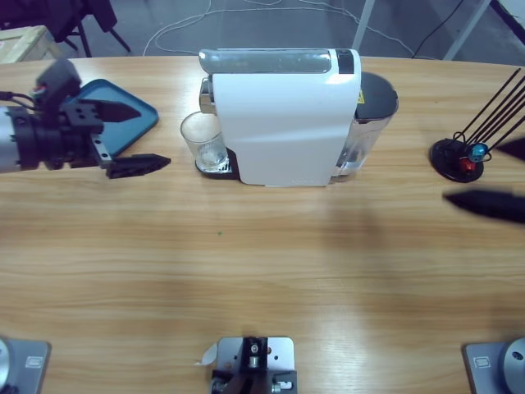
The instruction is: Pour coffee
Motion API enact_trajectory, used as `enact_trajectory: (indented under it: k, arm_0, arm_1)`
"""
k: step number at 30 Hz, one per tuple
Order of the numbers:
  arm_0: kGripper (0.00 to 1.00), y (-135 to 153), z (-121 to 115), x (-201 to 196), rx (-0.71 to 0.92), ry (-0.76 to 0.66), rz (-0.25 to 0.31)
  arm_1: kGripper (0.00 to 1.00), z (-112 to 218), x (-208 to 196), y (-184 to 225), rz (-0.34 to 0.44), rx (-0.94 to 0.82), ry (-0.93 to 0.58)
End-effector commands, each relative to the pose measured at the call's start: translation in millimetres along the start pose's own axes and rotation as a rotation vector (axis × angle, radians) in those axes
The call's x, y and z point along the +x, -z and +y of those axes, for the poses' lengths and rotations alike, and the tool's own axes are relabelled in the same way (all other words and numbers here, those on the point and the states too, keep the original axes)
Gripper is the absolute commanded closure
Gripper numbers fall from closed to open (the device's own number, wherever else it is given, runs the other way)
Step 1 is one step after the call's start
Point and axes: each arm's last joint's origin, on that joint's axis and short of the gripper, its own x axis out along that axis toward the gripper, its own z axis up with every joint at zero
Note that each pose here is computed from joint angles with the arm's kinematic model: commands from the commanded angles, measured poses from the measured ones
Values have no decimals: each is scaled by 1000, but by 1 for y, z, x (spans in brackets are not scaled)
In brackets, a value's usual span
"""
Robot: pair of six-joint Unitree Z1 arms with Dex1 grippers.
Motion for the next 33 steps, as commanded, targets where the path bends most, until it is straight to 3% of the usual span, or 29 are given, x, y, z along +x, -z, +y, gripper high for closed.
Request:
enact_trajectory:
  k: [1, 5, 10, 15, 33]
  arm_0:
    - [4, -9, 0, -19, -64, -20, 3]
    - [0, -14, -2, -28, -83, -13, 22]
    - [0, -19, 0, -29, -104, -4, 56]
    - [0, -21, 1, -31, -136, -4, 62]
    - [0, -15, 2, -19, -150, 9, 108]
  arm_1:
    - [1000, -7, 45, -91, 24, 107, 53]
    - [1000, -30, 62, -148, 86, 194, 125]
    - [1000, -37, 104, -185, 176, 180, 82]
    - [1000, -35, 144, -187, 268, 174, 27]
    - [1000, -42, 185, -181, 351, 153, 63]
